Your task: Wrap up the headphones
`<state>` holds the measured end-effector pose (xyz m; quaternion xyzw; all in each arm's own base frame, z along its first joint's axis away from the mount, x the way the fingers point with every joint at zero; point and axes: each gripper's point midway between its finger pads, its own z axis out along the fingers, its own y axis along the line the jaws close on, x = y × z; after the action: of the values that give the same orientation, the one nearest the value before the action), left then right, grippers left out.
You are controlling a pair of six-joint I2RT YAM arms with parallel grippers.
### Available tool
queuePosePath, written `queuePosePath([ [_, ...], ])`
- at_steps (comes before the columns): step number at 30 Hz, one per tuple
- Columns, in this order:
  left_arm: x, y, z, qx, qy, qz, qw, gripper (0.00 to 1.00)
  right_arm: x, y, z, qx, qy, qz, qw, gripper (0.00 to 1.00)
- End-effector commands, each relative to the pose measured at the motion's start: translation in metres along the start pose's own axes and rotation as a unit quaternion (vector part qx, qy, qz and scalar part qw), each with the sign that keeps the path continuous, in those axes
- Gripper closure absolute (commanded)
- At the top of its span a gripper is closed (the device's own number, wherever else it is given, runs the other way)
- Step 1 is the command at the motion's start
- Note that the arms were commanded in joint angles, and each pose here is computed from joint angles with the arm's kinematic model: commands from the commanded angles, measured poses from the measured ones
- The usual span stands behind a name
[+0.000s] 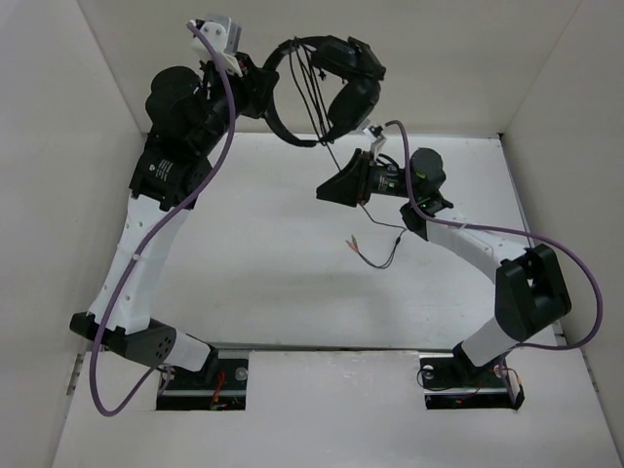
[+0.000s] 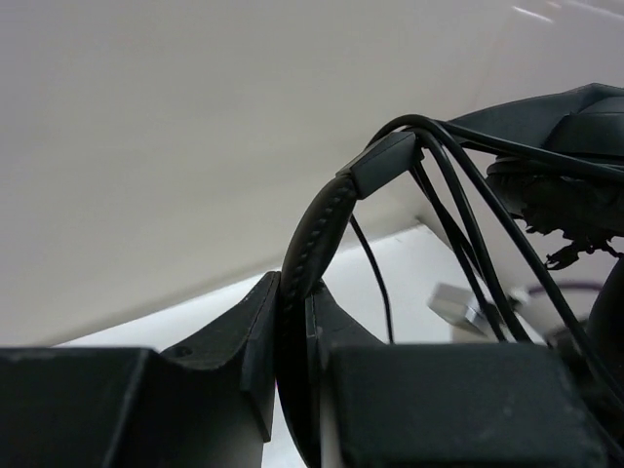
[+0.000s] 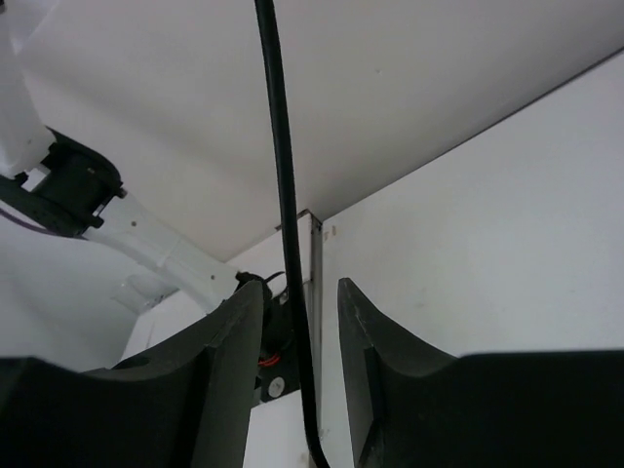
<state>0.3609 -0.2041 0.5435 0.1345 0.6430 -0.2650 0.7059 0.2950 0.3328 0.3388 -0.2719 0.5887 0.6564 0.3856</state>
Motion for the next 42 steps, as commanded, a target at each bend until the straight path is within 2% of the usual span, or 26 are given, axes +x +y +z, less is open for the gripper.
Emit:
queuePosePath([
  [1,-0.068,0.033,-0.011,-0.098,-0.125,-0.011,0.987,1.00,0.001,0.032,0.007,-0.054,0.004,-0.026,0.998,0.59],
  [5,-0.081,0.064,-0.016,-0.178,-0.155,0.011,0.972,1.00,0.011,0.039,0.010,-0.064,0.022,-0.028,0.997,0.64],
  [10,-0.090,0.090,-0.025,-0.256,-0.178,0.053,0.949,1.00,0.021,0.051,0.011,-0.083,0.047,-0.042,0.995,0.88],
  [13,-0.090,0.091,-0.025,-0.262,-0.179,0.071,0.946,1.00,0.024,0.061,0.011,-0.095,0.062,-0.059,0.992,1.00],
  [24,-0.091,0.102,-0.028,-0.283,-0.178,0.111,0.936,1.00,0.007,0.075,0.001,-0.070,0.074,-0.120,0.988,1.00],
  [31,-0.083,0.106,-0.025,-0.291,-0.167,0.133,0.932,1.00,-0.004,0.060,-0.005,0.003,0.099,-0.195,0.976,1.00],
  [35,-0.070,0.115,-0.024,-0.306,-0.151,0.157,0.927,1.00,-0.028,0.058,-0.010,0.059,0.108,-0.269,0.955,1.00],
  [37,-0.057,0.120,-0.022,-0.315,-0.137,0.176,0.923,1.00,-0.047,0.058,-0.014,0.098,0.113,-0.323,0.934,1.00],
  [42,0.002,0.124,-0.009,-0.314,-0.063,0.224,0.920,1.00,-0.087,0.067,-0.017,0.152,0.114,-0.413,0.891,1.00],
])
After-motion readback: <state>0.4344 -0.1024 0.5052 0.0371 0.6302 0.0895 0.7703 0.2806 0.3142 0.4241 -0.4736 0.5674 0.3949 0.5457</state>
